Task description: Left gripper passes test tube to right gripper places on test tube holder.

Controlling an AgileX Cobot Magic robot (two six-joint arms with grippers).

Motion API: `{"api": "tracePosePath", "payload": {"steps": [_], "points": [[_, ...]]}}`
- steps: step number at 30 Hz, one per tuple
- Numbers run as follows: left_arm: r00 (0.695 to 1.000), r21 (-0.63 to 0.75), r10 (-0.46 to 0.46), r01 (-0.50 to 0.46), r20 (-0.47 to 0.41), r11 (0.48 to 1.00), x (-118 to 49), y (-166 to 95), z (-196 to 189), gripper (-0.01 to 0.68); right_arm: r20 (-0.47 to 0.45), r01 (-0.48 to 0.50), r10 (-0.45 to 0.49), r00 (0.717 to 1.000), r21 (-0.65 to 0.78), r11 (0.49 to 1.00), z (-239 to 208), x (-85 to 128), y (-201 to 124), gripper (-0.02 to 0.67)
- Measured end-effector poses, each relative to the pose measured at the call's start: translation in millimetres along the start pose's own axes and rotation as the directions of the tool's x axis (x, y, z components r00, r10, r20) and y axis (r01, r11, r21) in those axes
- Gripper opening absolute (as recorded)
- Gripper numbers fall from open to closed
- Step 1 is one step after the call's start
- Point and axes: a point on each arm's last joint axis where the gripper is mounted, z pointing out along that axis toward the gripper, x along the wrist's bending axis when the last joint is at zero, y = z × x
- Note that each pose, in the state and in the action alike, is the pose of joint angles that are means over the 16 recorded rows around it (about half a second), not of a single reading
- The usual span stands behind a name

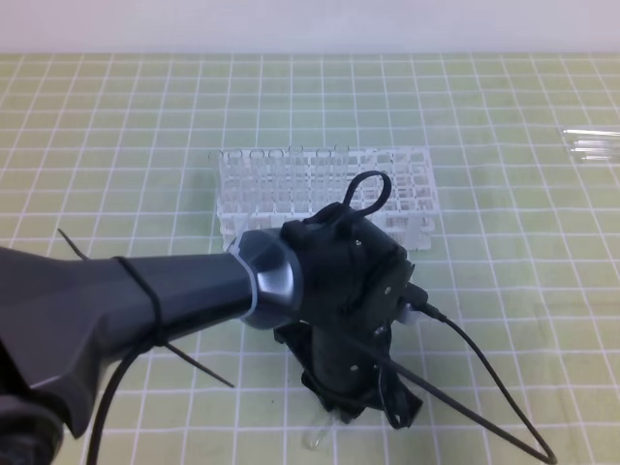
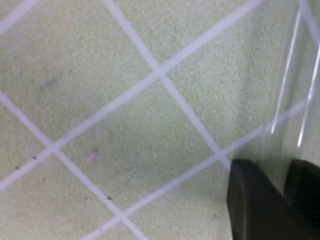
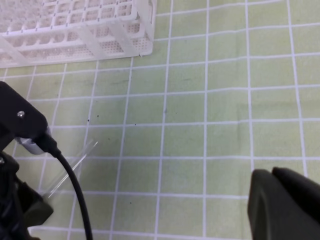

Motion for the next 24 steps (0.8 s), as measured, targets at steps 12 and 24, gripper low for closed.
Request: {"api": "tracePosePath", "payload": {"steps": [12, 24], "points": [[0.999, -0.175, 0.051, -0.051, -0.002, 0.983, 5.5, -5, -55, 0.017, -0.001, -0.001, 0.001, 1.000, -0.001, 1.000, 0, 0, 0, -0.016], [0.999, -0.535, 0.043, -0.052, -0.029, 0.843, 31.4, -21, -148, 0.048, -0.041, 0.012, -0.012, 0.999, -0.010, 1.000, -1, 4, 1, -0.016]]}}
